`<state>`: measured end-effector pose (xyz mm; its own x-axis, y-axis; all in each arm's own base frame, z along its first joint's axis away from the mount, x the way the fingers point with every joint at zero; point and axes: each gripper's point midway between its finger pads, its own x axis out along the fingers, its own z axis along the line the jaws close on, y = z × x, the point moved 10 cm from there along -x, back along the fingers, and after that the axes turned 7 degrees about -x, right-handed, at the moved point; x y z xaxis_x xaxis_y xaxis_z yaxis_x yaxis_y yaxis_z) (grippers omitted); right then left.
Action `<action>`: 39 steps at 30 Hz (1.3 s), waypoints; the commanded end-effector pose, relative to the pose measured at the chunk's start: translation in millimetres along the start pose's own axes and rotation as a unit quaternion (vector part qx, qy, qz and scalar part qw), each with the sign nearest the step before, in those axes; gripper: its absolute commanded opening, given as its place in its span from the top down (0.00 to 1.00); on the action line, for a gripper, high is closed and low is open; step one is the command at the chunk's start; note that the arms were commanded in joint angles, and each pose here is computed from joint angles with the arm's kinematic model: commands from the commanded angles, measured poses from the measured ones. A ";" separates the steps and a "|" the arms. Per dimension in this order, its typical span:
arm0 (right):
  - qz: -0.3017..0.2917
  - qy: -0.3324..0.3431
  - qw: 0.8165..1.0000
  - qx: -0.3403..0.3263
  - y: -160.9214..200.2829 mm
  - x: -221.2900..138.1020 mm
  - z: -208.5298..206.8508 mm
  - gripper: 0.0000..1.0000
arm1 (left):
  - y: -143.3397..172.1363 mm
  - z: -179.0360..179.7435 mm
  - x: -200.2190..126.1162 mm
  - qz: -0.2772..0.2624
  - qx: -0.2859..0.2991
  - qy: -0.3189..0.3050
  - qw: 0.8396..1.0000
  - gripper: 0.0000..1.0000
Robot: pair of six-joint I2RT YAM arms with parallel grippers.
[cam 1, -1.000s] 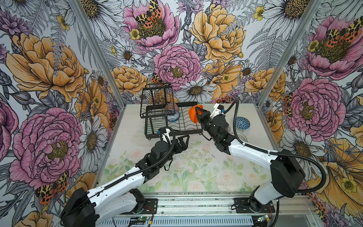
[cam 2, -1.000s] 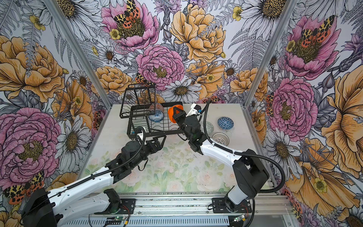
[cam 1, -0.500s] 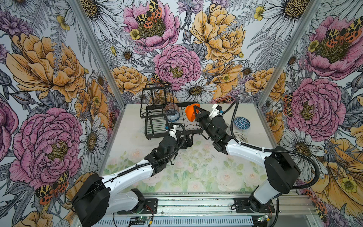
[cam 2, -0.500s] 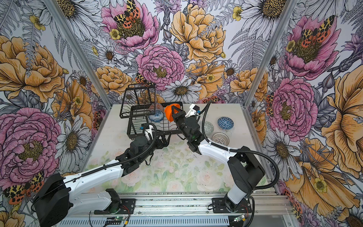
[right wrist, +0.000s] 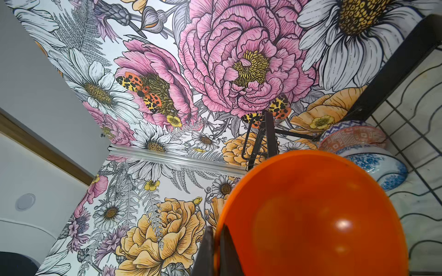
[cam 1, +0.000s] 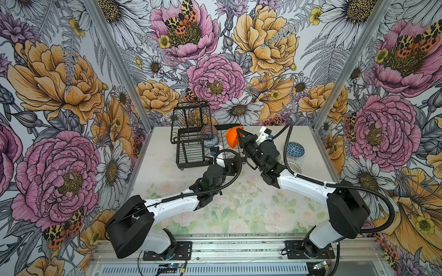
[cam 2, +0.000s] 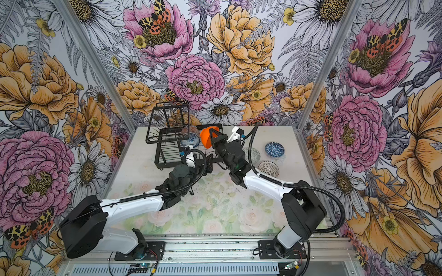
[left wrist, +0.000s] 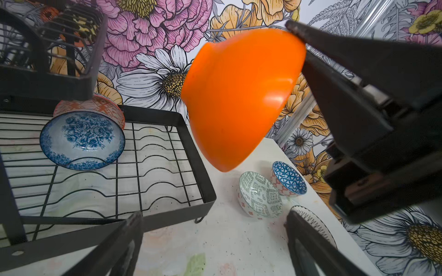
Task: Load bowls into a dish rack
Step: Pick up the bowl from the center of the table.
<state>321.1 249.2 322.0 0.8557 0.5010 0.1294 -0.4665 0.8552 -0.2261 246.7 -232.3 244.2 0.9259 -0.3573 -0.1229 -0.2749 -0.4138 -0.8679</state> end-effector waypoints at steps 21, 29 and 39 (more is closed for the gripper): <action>0.014 -0.021 0.998 0.053 -2.4 -7.7 8.5 1.00 | -19.4 -11.6 30.6 -0.118 0.006 -0.014 0.993 0.40; 0.017 -0.022 0.998 0.059 -2.8 -10.4 9.8 1.00 | -16.7 -10.3 34.6 -0.122 0.017 -0.018 0.992 0.55; 0.026 -0.019 0.998 0.060 -2.1 -15.4 10.9 1.00 | -19.4 -7.4 34.1 -0.136 0.024 -0.038 0.990 0.70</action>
<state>315.5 247.2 312.0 0.8398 0.5353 0.0906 -0.5222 0.8420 -0.1351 278.0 -244.7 248.8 0.9770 -0.2107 0.0339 -0.0575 -0.4129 -0.9089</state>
